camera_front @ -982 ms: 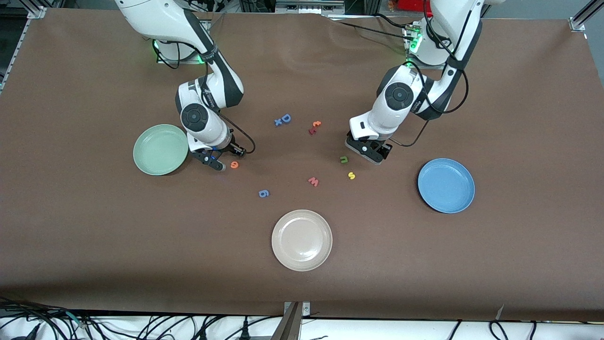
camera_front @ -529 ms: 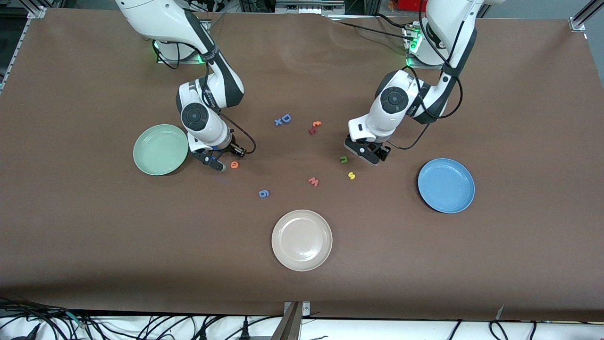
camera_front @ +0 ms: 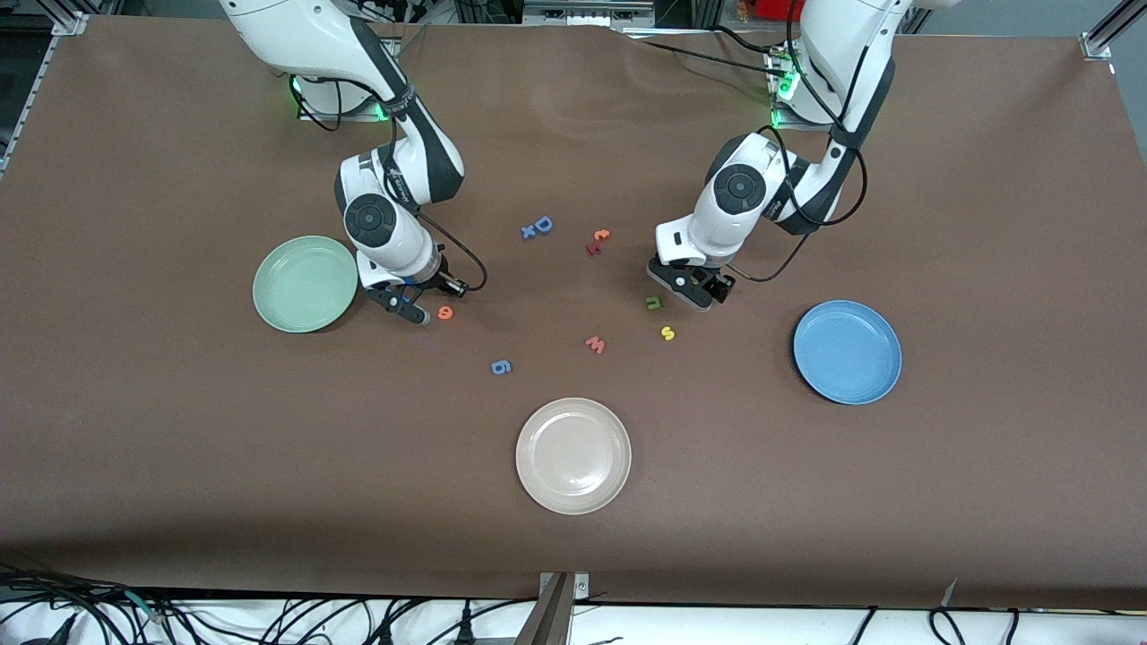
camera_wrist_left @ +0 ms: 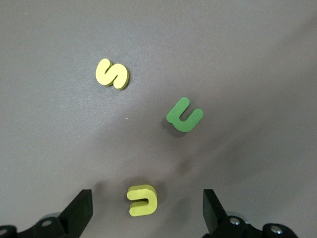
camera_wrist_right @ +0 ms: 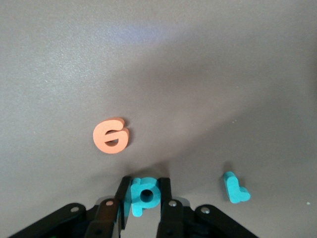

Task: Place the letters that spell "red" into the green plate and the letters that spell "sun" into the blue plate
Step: 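Drop the teal p on the green plate while the left gripper grasps u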

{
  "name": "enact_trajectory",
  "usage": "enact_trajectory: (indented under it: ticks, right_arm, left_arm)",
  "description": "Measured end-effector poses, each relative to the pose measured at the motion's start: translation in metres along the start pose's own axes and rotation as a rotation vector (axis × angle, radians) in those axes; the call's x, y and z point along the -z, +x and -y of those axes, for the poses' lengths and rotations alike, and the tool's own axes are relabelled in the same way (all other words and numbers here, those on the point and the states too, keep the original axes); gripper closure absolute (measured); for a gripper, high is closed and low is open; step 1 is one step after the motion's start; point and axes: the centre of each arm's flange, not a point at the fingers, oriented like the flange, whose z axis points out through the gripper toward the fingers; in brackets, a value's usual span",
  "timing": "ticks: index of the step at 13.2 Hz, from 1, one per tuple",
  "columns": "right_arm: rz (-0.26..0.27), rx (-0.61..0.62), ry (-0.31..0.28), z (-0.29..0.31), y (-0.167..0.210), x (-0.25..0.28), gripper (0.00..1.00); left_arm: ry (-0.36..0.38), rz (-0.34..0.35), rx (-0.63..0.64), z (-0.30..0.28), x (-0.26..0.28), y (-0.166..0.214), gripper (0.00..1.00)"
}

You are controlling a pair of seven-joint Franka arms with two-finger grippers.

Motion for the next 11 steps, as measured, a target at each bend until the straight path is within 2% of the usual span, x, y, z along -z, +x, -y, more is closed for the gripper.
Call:
enact_trajectory:
  ticks: [3,5,8,11]
  right_arm:
    - [0.026,-0.004,-0.020,0.003,0.006,0.017,0.73]
    - [0.066,-0.015,-0.055,0.001,0.026,0.051,0.73]
    - [0.122,0.036,-0.095,-0.037,0.081,0.113,0.73]
    - [0.151,0.127,-0.103,-0.103,0.132,0.133,0.73]
  left_arm:
    - [0.001,-0.003,-0.003,0.000,-0.007,-0.001,0.06]
    - [0.001,-0.004,-0.003,0.001,-0.007,-0.001,0.11]
    - [0.002,-0.004,-0.017,0.005,-0.007,-0.001,0.21]
    - [0.005,-0.001,-0.020,0.021,-0.007,-0.004,0.27]
